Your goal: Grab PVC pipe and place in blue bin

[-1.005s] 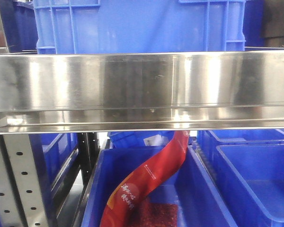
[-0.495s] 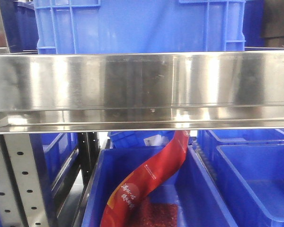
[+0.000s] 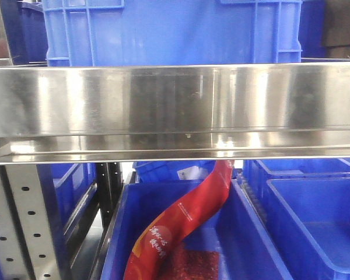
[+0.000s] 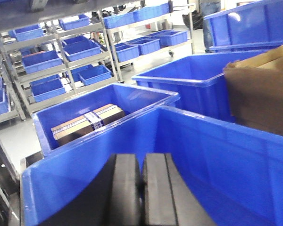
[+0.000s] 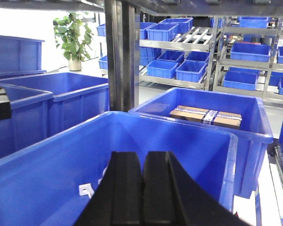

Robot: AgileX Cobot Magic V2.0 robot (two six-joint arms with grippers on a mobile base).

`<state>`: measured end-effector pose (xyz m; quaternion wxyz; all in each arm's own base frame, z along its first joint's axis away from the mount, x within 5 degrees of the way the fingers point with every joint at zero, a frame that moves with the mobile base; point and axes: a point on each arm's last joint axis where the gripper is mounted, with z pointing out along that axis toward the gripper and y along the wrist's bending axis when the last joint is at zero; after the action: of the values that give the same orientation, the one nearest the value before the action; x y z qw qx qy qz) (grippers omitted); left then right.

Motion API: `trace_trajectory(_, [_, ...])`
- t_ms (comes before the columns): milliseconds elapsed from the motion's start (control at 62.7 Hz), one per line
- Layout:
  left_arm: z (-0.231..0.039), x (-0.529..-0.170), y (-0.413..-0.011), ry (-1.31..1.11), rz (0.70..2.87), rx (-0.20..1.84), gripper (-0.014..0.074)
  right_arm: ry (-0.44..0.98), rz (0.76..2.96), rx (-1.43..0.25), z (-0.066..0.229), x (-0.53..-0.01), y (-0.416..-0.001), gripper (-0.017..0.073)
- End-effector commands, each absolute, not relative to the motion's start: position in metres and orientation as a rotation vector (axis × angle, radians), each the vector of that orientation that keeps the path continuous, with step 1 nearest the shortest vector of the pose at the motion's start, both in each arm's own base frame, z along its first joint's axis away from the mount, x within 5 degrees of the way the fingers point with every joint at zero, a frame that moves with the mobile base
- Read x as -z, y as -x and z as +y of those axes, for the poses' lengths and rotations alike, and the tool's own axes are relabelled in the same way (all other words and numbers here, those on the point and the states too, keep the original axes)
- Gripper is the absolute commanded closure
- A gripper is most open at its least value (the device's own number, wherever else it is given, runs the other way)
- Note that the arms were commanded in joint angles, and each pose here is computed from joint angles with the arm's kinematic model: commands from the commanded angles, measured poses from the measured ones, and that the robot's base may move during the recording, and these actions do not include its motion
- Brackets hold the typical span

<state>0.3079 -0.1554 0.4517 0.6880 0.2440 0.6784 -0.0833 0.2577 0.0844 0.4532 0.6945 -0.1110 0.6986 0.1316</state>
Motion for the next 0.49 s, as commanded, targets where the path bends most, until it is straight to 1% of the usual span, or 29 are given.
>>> trace_trajectory(0, [-0.152, -0.465, -0.296, -0.547, 1.5, 0.192, 0.0705, 0.256, 1.531, -0.288, 0.081, -0.463, -0.247, 0.0722])
trace_trajectory(96, [-0.147, -0.47, -0.287, -0.552, 1.517, 0.19, 0.0704, 0.265, 1.532, -0.293, 0.079, -0.467, -0.239, 0.0711])
trace_trajectory(479, [-0.128, -0.489, -0.249, -0.56, 1.553, 0.189, 0.0704, 0.289, 1.518, -0.299, 0.072, -0.479, -0.209, 0.0712])
